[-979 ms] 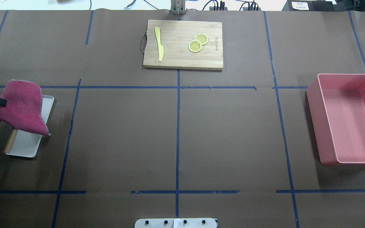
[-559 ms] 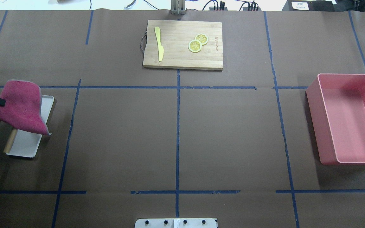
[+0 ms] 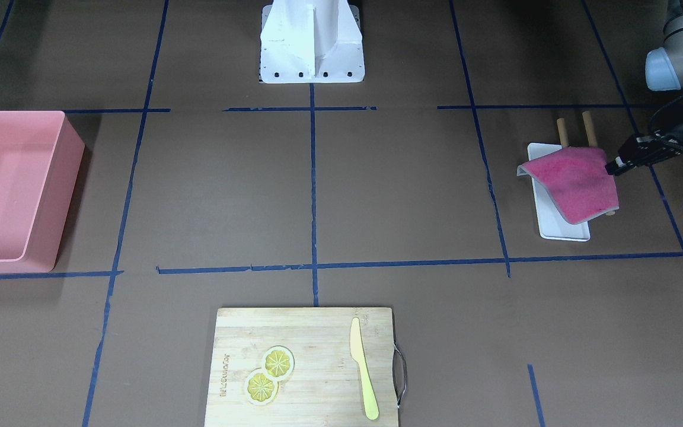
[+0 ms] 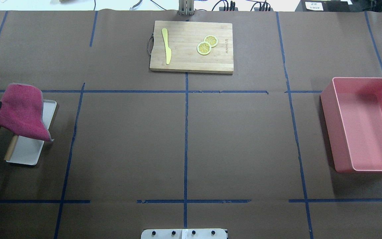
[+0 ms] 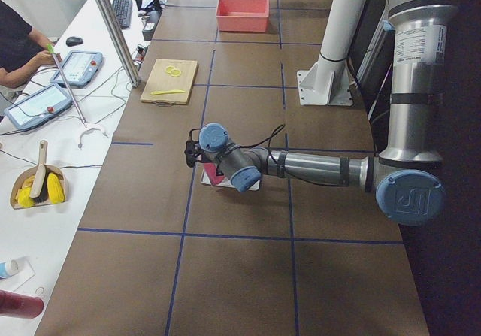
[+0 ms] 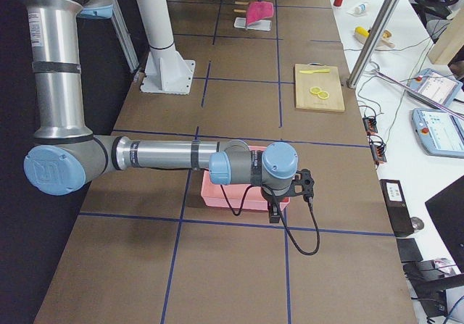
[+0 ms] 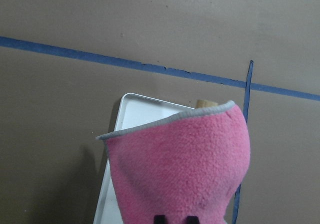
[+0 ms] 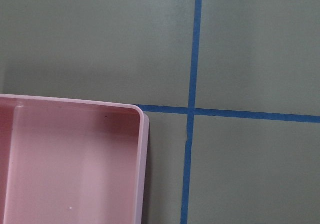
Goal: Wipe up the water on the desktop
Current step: 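Grasp the pink cloth on the white tray with the left gripper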
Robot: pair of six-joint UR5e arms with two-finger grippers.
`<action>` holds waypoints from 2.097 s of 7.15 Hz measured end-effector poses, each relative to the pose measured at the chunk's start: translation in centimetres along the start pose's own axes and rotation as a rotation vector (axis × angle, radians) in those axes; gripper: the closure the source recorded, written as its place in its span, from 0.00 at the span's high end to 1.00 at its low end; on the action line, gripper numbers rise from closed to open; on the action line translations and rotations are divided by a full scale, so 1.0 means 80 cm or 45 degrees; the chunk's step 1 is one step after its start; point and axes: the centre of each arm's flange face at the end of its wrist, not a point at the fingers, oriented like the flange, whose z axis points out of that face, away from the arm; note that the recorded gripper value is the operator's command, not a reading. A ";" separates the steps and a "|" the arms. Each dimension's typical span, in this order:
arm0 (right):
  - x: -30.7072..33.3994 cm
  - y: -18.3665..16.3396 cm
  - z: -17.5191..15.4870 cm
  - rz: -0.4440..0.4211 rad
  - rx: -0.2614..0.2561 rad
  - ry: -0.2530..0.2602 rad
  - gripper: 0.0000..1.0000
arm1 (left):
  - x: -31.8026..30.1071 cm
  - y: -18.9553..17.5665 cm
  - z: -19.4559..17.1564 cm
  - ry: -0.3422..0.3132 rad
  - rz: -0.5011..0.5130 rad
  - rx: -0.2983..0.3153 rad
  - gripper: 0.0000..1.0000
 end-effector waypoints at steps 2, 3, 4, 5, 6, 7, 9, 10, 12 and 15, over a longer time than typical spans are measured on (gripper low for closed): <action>0.001 0.000 0.001 0.000 -0.001 0.001 1.00 | 0.001 0.000 0.000 0.001 0.001 0.001 0.33; 0.001 0.000 0.001 0.000 -0.001 0.000 1.00 | 0.001 -0.001 0.000 0.001 0.002 0.001 0.33; 0.001 0.000 0.001 0.000 -0.002 0.000 1.00 | 0.001 -0.001 0.000 0.000 0.002 0.002 0.33; 0.001 0.000 0.001 0.001 -0.002 0.000 1.00 | 0.001 -0.001 0.000 0.000 0.002 0.002 0.33; 0.001 0.000 0.001 0.001 -0.002 0.001 1.00 | 0.001 -0.001 0.001 -0.002 0.002 0.001 0.33; 0.001 0.000 0.001 0.001 -0.002 0.001 1.00 | 0.001 -0.002 0.002 -0.003 0.001 0.001 0.33; 0.002 0.000 0.002 0.002 -0.003 0.000 1.00 | 0.000 -0.003 0.003 -0.004 0.001 0.001 0.33; 0.002 0.000 0.002 0.003 -0.004 0.000 1.00 | 0.001 -0.003 0.003 -0.003 0.002 0.001 0.33; 0.003 0.000 0.003 0.004 -0.005 0.001 1.00 | 0.003 -0.004 0.003 -0.003 0.004 0.003 0.33; 0.004 0.000 0.003 0.005 -0.006 0.001 1.00 | 0.003 -0.004 0.004 -0.006 0.005 0.003 0.33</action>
